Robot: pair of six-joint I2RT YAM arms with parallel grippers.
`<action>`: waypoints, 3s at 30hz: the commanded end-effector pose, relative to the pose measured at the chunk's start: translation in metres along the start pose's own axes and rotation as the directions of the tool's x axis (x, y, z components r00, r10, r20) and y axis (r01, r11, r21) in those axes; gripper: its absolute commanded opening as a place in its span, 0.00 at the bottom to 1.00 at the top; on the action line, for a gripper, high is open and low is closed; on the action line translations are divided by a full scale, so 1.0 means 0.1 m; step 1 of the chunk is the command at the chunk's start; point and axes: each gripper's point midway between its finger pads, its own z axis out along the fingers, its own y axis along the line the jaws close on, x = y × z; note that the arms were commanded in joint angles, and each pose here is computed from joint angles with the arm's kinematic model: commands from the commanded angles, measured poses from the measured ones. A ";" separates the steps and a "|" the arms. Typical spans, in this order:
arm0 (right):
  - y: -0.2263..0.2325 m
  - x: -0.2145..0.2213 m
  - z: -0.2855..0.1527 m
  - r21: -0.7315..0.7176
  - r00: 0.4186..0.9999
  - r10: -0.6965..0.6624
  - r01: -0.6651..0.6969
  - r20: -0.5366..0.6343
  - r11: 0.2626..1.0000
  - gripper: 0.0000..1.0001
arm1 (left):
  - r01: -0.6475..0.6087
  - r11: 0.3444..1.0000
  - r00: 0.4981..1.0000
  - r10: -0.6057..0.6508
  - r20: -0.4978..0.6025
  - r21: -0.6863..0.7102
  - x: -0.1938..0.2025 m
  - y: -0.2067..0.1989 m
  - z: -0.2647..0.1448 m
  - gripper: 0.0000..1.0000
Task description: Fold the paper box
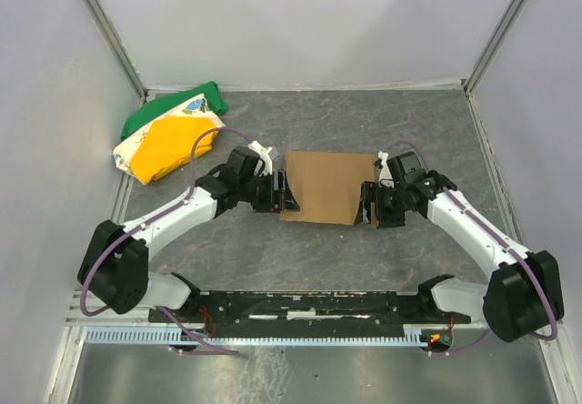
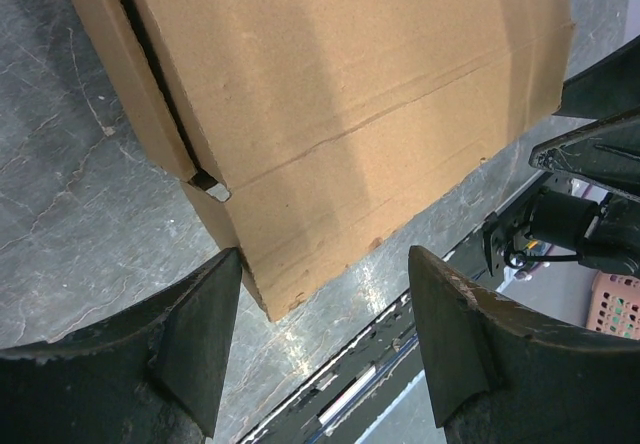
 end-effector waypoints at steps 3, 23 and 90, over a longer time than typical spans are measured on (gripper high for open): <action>0.23 -0.11 0.07 -0.127 1.000 -0.013 0.015 0.017 0.992 0.76 | -0.049 0.994 0.998 0.052 -0.029 0.098 0.07 -0.12 0.07 0.74; -0.06 -0.10 0.42 -0.023 1.000 -0.030 0.030 -0.007 0.999 0.66 | -0.036 0.999 0.997 0.038 -0.063 0.038 0.22 0.16 0.30 0.73; 0.46 -0.34 -0.18 -0.205 0.985 -0.028 0.063 0.171 0.977 0.72 | -0.046 0.996 0.997 0.040 0.072 0.077 -0.09 -0.22 -0.06 0.71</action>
